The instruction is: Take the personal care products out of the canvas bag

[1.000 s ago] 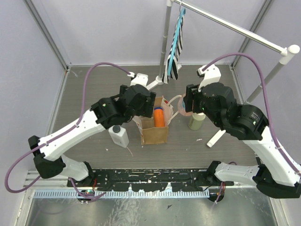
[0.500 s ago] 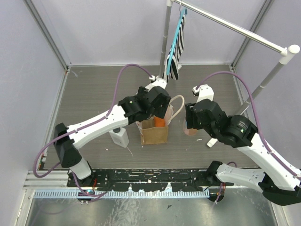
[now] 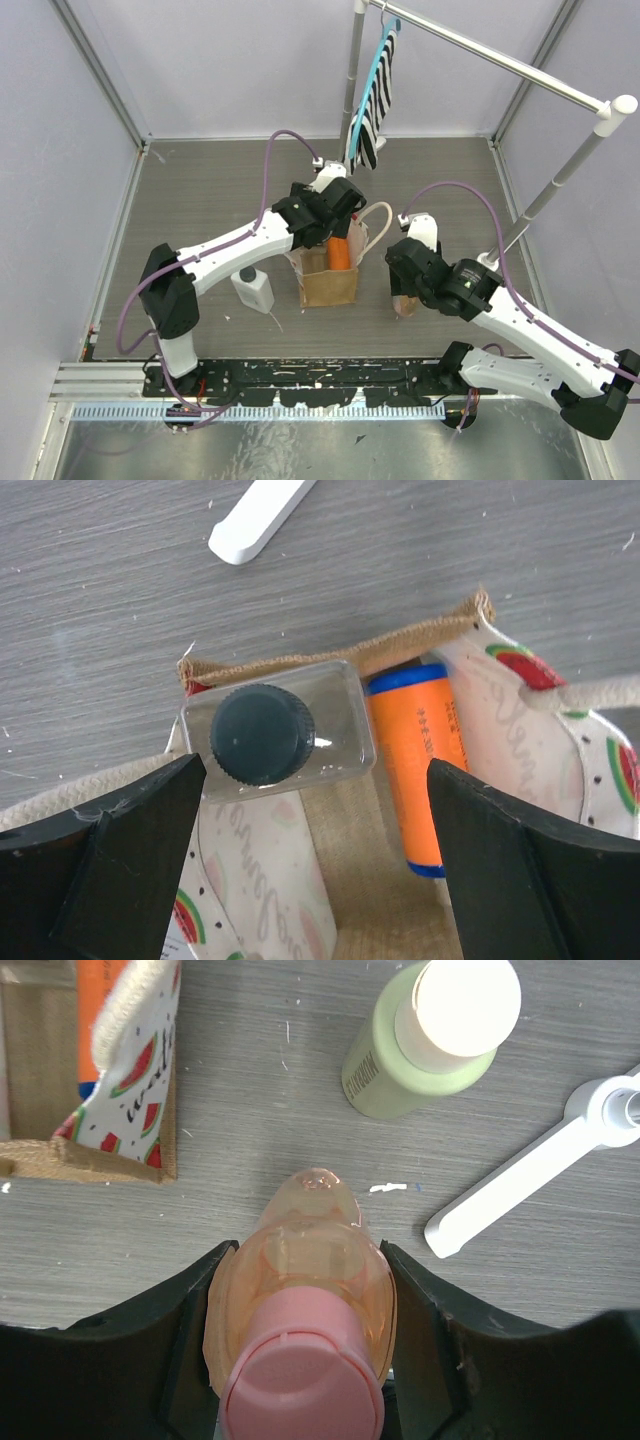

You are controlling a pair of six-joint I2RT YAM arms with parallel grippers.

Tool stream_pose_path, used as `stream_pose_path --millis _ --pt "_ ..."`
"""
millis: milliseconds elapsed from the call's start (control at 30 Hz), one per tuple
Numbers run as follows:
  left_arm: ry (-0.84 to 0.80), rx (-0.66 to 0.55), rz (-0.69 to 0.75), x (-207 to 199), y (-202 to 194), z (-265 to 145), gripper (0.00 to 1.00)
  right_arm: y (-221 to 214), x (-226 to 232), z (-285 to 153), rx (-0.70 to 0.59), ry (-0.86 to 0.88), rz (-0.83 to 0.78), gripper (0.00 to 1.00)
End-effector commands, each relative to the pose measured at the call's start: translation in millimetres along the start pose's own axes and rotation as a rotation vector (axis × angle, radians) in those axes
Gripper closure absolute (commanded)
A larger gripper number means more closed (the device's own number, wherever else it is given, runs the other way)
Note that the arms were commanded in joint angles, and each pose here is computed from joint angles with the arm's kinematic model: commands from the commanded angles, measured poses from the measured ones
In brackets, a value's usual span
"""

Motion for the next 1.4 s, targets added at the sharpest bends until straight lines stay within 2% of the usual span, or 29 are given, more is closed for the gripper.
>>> stream_pose_path --millis 0,300,733,800,867,900,967,1067,1100,1167,1200,1367 --pt "0.039 0.017 -0.088 -1.3 -3.6 20.8 0.01 43.1 -3.4 -3.6 -0.172 -0.036 0.136 0.72" --pt "0.121 -0.006 -0.148 12.7 -7.8 28.0 0.01 27.7 0.9 7.8 -0.137 -0.036 0.11 0.69" --pt "0.148 0.039 -0.168 13.2 -29.4 41.1 0.01 10.8 8.8 30.2 -0.074 -0.065 0.055 0.63" --pt "0.146 0.038 -0.168 11.6 -30.1 42.9 0.01 9.8 9.2 32.0 -0.072 -0.069 0.055 0.55" --pt "0.14 0.038 -0.164 9.7 -29.4 43.8 0.0 9.2 9.5 32.4 -0.069 -0.07 0.056 0.36" --pt "0.136 0.036 -0.162 9.3 -28.2 43.5 0.04 9.2 9.4 32.5 -0.069 -0.071 0.058 0.28" --pt "0.124 0.029 -0.154 8.3 -24.0 41.2 0.18 10.7 7.8 30.4 -0.073 -0.074 0.066 0.15" --pt "0.102 0.009 -0.143 8.0 -12.1 31.6 0.37 18.4 4.6 22.6 -0.098 -0.069 0.082 0.04" --pt "0.091 0.0 -0.141 8.2 -6.1 26.9 0.5 23.2 4.2 18.9 -0.112 -0.06 0.086 0.03" --pt "0.063 -0.018 -0.132 7.9 5.4 16.1 0.88 40.0 6.0 7.3 -0.159 -0.016 0.089 0.0" --pt "0.053 -0.032 -0.131 9.2 12.2 9.0 0.99 48.5 7.5 0.9 -0.183 0.006 0.094 0.0" --pt "0.021 -0.152 -0.163 25.5 56.4 -35.7 1.0 95.5 12.7 -36.2 -0.347 0.054 0.073 0.0"
Point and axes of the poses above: each gripper's point midway between its finger pads, its own z axis out along the fingers, its own x axis along the line the jaws close on, y = z × x, the point moved 1 cm from there along -z, back along the fingers, and after that the axes turned 15 degrees about -z, right-handed, at the moved point
